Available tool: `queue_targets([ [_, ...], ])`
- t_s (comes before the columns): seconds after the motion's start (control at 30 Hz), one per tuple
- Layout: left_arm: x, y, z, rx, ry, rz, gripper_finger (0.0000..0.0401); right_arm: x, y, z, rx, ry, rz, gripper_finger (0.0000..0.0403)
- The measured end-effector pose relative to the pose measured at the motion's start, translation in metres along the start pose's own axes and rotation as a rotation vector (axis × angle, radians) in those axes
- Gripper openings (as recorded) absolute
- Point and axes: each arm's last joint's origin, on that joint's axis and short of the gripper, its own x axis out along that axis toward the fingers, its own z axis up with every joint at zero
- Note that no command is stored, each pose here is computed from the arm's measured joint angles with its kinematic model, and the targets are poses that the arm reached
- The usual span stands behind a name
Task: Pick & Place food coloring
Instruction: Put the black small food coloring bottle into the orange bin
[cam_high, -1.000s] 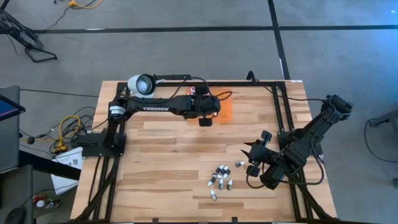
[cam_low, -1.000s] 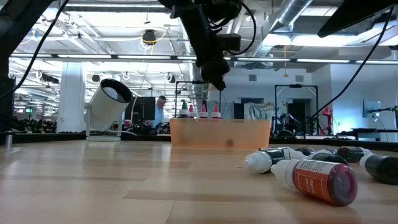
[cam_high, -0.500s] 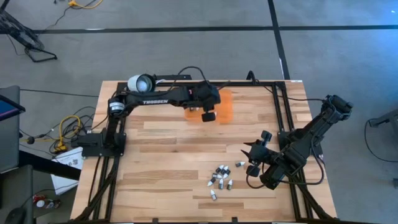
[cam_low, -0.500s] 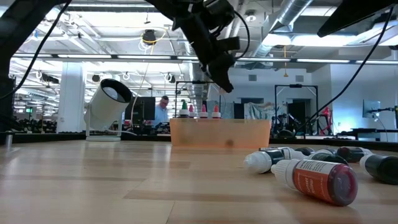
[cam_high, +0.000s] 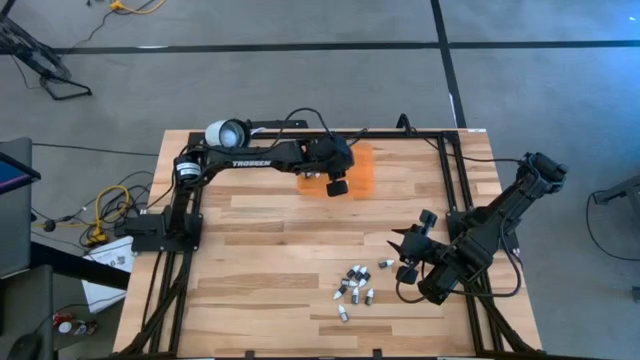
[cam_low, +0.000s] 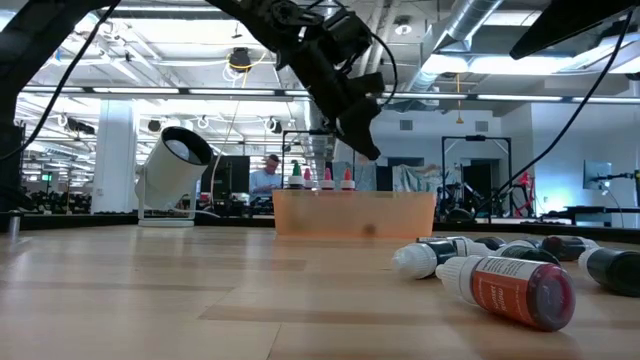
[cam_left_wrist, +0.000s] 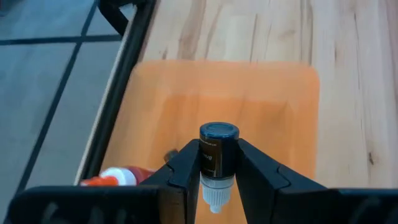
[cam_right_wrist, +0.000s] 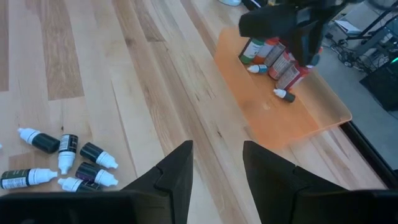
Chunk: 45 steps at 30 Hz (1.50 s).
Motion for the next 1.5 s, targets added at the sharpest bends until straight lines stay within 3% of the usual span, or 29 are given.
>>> queue_targets([
  [0.37, 0.011, -0.004, -0.018, -0.008, 0.011, -0.017, 0.0085, 0.0, 0.0, 0.0, 0.001, -0.001, 0.0, 0.0134],
  [0.9, 0.01, -0.007, -0.019, -0.005, 0.019, -0.022, 0.0163, 0.0, 0.001, 0.0, 0.007, -0.003, 0.004, 0.0134],
  [1.03, -0.007, -0.012, -0.01, 0.009, 0.072, -0.061, 0.0164, 0.0, 0.002, 0.001, 0.019, -0.006, 0.014, 0.0134],
  [1.17, -0.034, -0.027, -0.005, 0.039, 0.178, -0.174, 0.0164, 0.005, 0.006, -0.003, 0.02, 0.019, 0.057, 0.0134],
  [1.37, -0.078, -0.041, -0.023, 0.039, 0.429, -0.258, 0.0165, 0.024, 0.007, -0.014, 0.02, 0.096, 0.114, 0.0134],
  [1.5, -0.11, -0.05, -0.032, -0.001, 0.484, -0.296, 0.0165, 0.036, 0.005, -0.017, 0.048, 0.13, 0.127, 0.0134],
])
